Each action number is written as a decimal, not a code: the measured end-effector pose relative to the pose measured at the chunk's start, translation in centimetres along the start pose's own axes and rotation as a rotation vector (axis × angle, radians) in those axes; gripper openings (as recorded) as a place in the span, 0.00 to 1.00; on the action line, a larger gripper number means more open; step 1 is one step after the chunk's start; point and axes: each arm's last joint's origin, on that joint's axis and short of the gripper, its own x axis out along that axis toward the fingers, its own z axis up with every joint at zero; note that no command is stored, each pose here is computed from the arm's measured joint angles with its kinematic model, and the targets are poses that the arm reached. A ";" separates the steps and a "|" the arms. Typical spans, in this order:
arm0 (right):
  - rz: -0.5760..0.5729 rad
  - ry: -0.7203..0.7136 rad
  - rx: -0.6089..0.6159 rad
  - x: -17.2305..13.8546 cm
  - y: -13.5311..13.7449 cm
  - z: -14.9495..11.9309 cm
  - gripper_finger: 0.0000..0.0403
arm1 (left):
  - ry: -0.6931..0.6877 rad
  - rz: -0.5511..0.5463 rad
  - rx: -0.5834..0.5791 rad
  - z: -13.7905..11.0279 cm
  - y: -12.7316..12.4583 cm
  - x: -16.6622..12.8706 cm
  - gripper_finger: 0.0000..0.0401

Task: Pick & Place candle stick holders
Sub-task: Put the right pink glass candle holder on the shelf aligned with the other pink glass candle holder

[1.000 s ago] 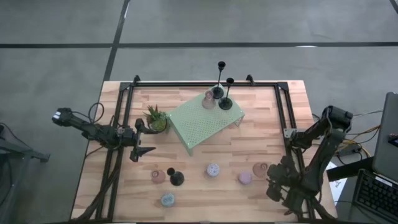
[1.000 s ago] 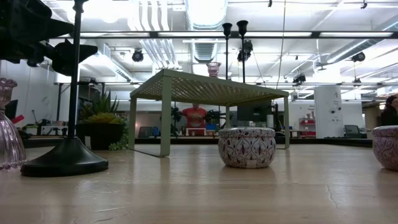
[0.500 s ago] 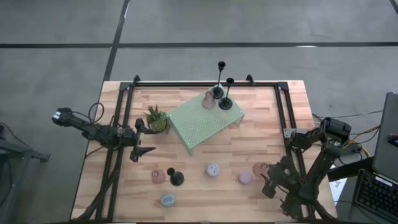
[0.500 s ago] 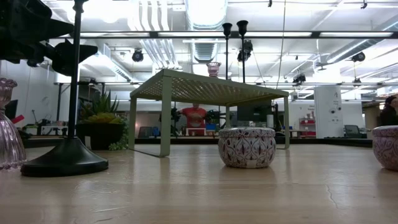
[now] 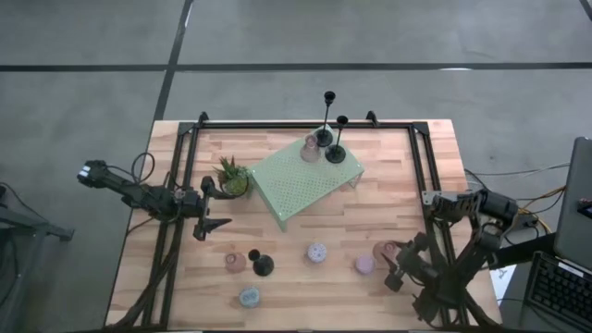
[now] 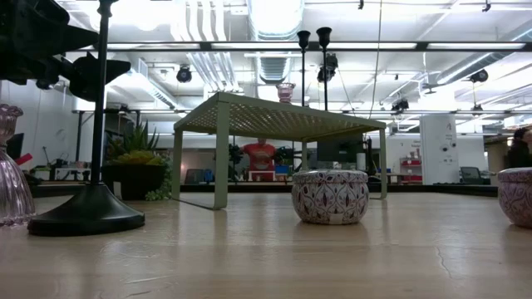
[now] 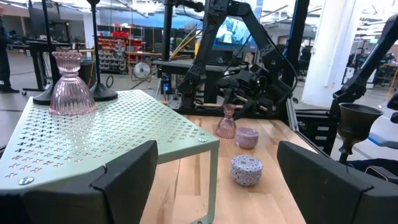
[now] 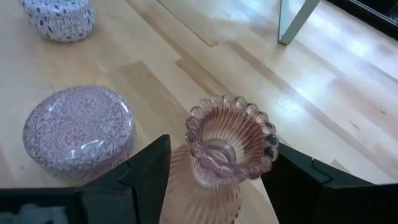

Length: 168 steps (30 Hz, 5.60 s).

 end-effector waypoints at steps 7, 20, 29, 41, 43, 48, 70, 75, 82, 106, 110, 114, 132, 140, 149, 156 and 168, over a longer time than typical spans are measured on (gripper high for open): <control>0.009 -0.060 0.016 0.4 0.1 -0.4 0.48 | 0.000 0.000 0.000 0.0 0.0 0.0 0.84; -0.011 -0.103 -0.011 0.5 -0.3 0.1 0.32 | 0.000 0.000 0.000 0.0 0.0 0.0 0.84; 0.030 -0.194 0.078 0.7 -0.9 3.8 0.34 | 0.000 0.000 0.000 0.0 0.0 0.0 0.84; 0.030 -0.258 0.180 2.4 -2.2 12.2 0.35 | 0.000 0.000 0.000 0.0 0.0 0.0 0.84; 0.035 -0.272 0.178 2.8 -2.2 13.6 0.35 | 0.000 0.000 0.000 0.0 0.0 0.0 0.84; 0.016 -0.300 0.130 3.7 -2.8 17.3 0.34 | 0.000 0.000 0.000 0.0 0.0 0.0 0.84; 0.074 -0.276 0.052 13.0 -4.8 25.8 0.34 | 0.000 0.000 0.000 0.0 0.0 0.0 0.84; 0.054 -0.235 0.051 15.2 -5.4 25.7 0.34 | 0.000 0.000 0.000 0.0 0.0 0.0 0.84; 0.055 -0.226 0.070 17.0 -5.9 26.0 0.34 | 0.000 0.000 0.000 0.0 0.0 0.0 0.84; 0.007 -0.215 0.118 19.6 -7.4 26.1 0.35 | 0.000 0.000 0.000 0.0 0.0 0.0 0.84; 0.021 -0.228 0.129 19.9 -7.2 26.2 0.35 | 0.000 0.000 0.000 0.0 0.0 0.0 0.84; 0.029 -0.240 0.125 20.2 -7.0 26.3 0.35 | 0.000 0.000 0.000 0.0 0.0 0.0 0.84; 0.013 -0.247 0.141 20.7 -7.7 26.5 0.37 | 0.000 0.000 0.000 0.0 0.0 0.0 0.84; 0.013 -0.247 0.141 20.7 -7.7 26.5 0.38 | 0.000 0.000 0.000 0.0 0.0 0.0 0.84; 0.033 -0.238 0.124 20.1 -7.2 26.3 0.48 | 0.000 0.000 0.000 0.0 0.0 0.0 0.84; 0.060 -0.237 0.109 19.6 -6.4 26.0 0.60 | 0.000 0.000 0.000 0.0 0.0 0.0 0.84; 0.063 -0.187 0.071 19.2 -6.0 25.3 0.70 | 0.000 0.000 0.000 0.0 0.0 0.0 0.84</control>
